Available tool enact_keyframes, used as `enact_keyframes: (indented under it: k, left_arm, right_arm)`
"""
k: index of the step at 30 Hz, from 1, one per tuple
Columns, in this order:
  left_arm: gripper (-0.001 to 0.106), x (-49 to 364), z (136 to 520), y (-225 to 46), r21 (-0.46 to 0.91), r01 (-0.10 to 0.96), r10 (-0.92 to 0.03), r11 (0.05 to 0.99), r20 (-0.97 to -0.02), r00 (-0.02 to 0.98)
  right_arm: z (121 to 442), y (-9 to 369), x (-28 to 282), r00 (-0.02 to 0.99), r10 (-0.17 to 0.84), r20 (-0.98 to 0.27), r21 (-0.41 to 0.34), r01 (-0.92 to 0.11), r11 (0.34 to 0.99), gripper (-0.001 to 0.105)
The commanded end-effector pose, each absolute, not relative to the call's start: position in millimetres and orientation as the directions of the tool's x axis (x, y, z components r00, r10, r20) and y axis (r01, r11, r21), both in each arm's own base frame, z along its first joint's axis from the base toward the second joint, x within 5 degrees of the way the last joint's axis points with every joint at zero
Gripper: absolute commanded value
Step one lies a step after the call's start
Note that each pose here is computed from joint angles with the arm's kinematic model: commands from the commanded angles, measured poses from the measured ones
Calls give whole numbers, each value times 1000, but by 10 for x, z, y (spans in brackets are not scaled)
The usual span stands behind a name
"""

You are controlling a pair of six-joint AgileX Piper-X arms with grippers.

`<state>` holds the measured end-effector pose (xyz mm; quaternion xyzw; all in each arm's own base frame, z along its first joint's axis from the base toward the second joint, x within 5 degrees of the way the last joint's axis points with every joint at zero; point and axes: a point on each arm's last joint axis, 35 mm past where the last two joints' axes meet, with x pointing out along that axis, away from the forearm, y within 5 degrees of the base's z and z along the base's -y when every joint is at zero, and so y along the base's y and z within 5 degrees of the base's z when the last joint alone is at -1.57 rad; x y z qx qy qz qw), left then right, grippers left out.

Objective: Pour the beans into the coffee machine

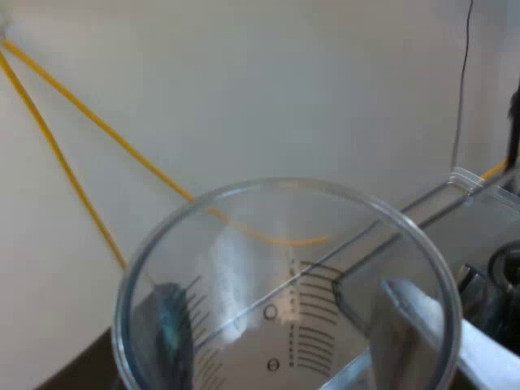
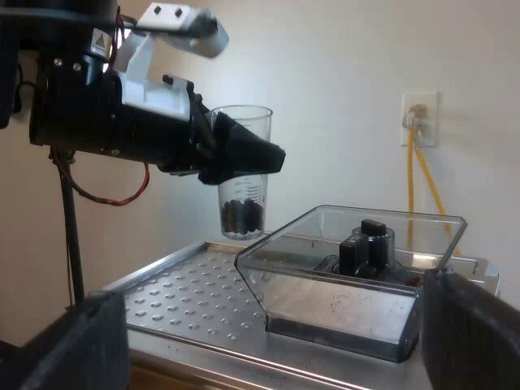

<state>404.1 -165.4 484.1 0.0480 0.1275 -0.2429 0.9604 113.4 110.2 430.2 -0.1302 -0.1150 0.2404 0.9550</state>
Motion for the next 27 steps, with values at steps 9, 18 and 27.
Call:
enact_keyframes:
  k: [9,18,27]
  left_arm:
    - [22,3912,5003,-1934,474,471,-454,744,-159,877]
    - [22,3849,5065,-2074,740,384,-472,552,-102,876]
    - [22,3888,5015,-2096,880,294,-444,373,-108,890]
  right_arm:
    - [4324,1088,1118,858,490,153,-318,-427,846,79]
    - [4322,1089,1118,856,495,152,-320,-431,844,79]
    - [4322,1089,1118,856,495,152,-320,-431,844,79]
